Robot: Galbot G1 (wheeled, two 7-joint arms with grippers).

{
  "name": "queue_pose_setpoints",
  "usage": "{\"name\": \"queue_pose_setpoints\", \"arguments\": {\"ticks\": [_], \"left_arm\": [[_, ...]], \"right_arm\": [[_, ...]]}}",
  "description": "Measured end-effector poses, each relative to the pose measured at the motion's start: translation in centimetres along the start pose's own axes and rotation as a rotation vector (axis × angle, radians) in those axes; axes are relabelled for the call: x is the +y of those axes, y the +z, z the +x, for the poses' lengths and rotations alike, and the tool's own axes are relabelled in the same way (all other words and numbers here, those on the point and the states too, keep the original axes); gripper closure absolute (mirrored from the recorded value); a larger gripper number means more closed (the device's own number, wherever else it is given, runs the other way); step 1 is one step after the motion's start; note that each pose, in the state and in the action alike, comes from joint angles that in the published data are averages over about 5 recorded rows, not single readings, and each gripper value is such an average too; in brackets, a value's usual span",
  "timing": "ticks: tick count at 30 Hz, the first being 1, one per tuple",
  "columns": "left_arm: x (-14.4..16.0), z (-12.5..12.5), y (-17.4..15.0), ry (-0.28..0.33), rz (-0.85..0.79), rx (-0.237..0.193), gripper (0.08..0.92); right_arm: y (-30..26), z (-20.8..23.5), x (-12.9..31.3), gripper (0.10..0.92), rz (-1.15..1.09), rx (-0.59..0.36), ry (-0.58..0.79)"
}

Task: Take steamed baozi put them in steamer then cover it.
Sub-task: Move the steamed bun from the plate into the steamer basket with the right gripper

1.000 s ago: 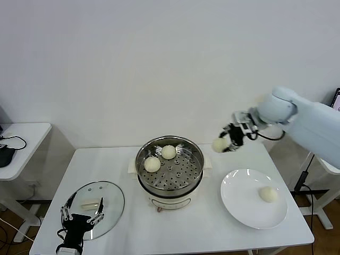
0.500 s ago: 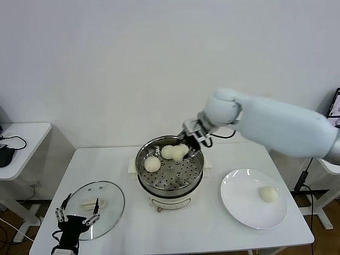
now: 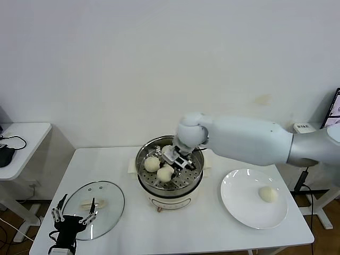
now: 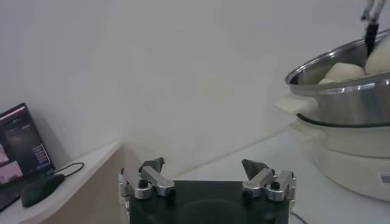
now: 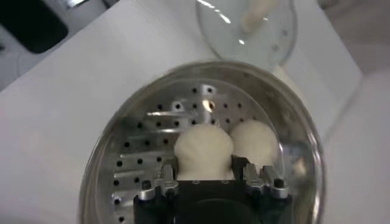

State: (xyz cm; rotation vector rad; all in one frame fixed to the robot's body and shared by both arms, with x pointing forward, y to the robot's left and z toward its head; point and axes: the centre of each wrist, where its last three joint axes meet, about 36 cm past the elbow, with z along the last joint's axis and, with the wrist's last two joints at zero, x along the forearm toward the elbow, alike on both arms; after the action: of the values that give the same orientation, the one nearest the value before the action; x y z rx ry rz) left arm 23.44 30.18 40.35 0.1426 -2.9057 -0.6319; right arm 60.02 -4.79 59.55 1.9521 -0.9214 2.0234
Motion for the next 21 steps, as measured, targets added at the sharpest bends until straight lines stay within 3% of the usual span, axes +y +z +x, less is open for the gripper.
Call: {"name": "queue_pose_setpoints", "arguments": {"ticks": [10,16,21], "left_arm": [[0.0,0.0,0.1,-0.001,0.002,0.0,0.177],[-0.1,0.1,0.1,0.0,0.004,0.0,0.177],[-0.1,0.1,0.0,0.0,0.003,-0.003,0.177]], "right_arm": [[-0.4,-1.3,-0.1,0.443,0.095,0.014,-0.026],[-0.5,-1.1,-0.1,0.368,0.121,0.017,-0.03],[-0.5,-0.3,-0.1,0.247,0.127,0.017,-0.024]]}}
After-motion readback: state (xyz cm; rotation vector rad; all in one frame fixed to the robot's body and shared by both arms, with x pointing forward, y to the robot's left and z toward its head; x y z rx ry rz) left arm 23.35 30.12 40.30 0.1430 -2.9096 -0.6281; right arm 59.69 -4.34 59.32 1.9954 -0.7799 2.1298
